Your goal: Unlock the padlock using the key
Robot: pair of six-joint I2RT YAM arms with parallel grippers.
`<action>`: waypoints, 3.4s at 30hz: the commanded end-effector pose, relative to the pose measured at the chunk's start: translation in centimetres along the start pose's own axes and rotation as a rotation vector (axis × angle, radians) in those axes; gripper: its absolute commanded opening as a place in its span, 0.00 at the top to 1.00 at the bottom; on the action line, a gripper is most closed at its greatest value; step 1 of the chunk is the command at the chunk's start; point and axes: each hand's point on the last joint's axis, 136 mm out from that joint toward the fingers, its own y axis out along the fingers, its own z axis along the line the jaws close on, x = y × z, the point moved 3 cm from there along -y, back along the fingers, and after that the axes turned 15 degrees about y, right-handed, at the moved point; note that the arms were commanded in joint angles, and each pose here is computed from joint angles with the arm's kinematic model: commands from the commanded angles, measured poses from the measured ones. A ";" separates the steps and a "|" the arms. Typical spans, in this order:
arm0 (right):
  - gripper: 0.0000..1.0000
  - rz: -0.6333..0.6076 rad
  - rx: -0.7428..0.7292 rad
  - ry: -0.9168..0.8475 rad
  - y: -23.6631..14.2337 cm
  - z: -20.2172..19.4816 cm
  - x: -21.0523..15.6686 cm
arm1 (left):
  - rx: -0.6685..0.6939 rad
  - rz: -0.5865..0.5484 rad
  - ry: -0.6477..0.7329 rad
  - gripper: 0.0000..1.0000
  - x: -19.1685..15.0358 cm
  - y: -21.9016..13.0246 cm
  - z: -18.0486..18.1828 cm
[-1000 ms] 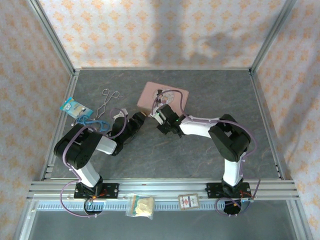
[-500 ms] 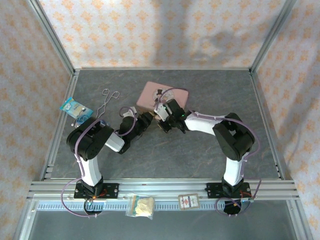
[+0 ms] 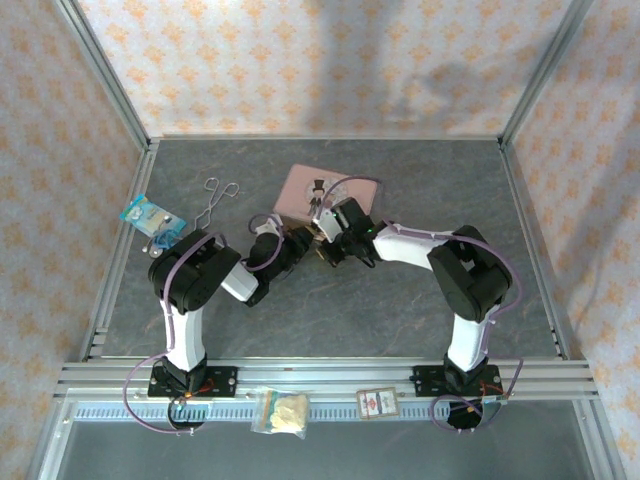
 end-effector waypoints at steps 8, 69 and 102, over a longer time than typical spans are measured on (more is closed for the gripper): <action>1.00 -0.099 0.264 -0.002 -3.3 4.6 2.8 | -0.017 -0.023 -0.011 0.82 0.0 0.7 -0.1; 0.23 -0.540 -0.423 0.937 -7.7 -11.4 3.2 | 0.031 -0.141 -0.126 1.00 0.3 -0.2 1.5; 0.26 -0.558 -0.478 1.049 -5.8 -13.1 0.7 | 0.152 -0.431 -0.221 1.00 4.0 -4.3 4.3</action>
